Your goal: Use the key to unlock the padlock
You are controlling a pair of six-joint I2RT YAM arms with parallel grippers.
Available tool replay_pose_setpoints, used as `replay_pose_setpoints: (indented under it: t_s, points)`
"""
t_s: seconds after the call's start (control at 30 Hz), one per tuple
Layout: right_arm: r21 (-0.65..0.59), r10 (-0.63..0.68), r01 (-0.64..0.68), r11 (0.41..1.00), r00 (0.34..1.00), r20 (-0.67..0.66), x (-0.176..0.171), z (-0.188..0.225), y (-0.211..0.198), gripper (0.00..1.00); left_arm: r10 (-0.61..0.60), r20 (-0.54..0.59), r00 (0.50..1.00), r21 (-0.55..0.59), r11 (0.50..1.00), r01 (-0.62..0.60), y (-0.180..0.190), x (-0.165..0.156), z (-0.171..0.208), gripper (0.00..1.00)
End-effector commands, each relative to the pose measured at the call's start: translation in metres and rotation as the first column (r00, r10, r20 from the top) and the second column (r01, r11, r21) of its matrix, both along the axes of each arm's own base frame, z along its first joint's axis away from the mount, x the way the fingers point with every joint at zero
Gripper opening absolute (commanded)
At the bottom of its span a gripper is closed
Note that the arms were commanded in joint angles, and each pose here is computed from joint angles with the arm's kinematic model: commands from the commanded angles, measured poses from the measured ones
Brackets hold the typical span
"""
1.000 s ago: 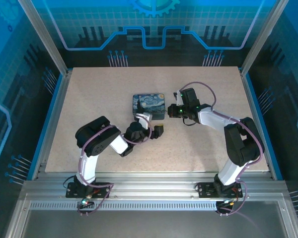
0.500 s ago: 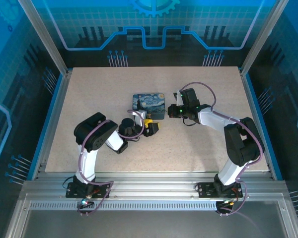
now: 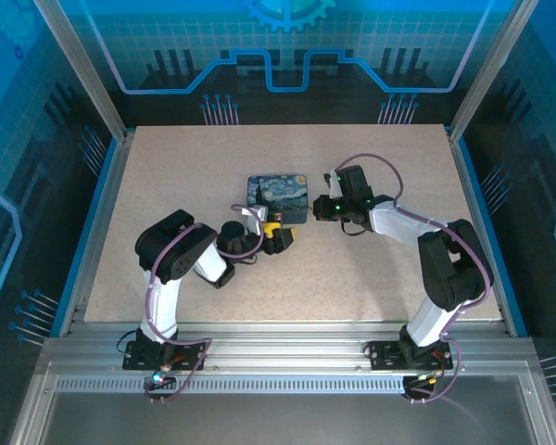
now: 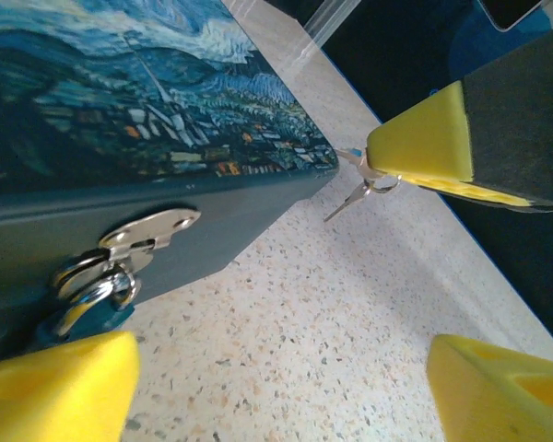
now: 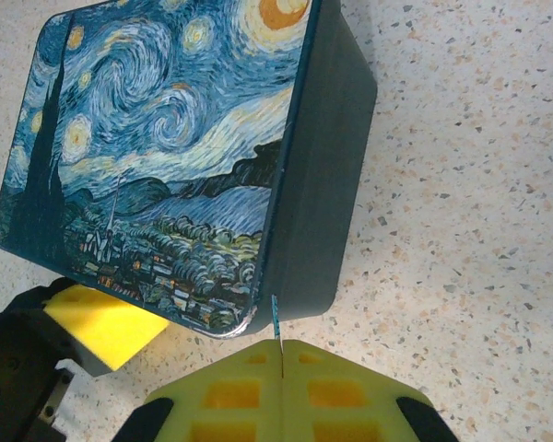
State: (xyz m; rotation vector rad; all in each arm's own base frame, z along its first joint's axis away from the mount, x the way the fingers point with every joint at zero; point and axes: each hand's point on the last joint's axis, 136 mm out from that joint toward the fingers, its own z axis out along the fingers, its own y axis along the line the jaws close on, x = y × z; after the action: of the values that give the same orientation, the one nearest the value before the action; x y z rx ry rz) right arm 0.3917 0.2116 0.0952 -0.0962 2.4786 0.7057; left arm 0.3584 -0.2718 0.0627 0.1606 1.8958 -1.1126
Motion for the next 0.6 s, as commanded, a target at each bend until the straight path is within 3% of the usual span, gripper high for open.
replay_pose_setpoints:
  t_s: [0.0, 0.3, 0.57]
  points:
    - [-0.019, -0.002, 0.002, 1.000, 1.000, 0.020, -0.001, 0.009, 0.000, 0.00, 0.064, 0.021, 0.998, 0.025, 0.998, -0.065, 0.017, -0.001, 0.003, 0.89]
    - [-0.097, -0.085, 0.086, 0.992, 0.996, 0.019, 0.025, 0.022, -0.013, 0.00, 0.150, -0.015, 0.989, 0.160, 0.976, -0.146, 0.035, 0.005, -0.007, 0.96]
    - [-0.146, -0.108, 0.108, 0.983, 0.994, 0.004, 0.070, 0.026, -0.007, 0.00, 0.155, -0.049, 0.987, 0.298, 0.945, -0.134, 0.031, 0.013, -0.012, 0.97]
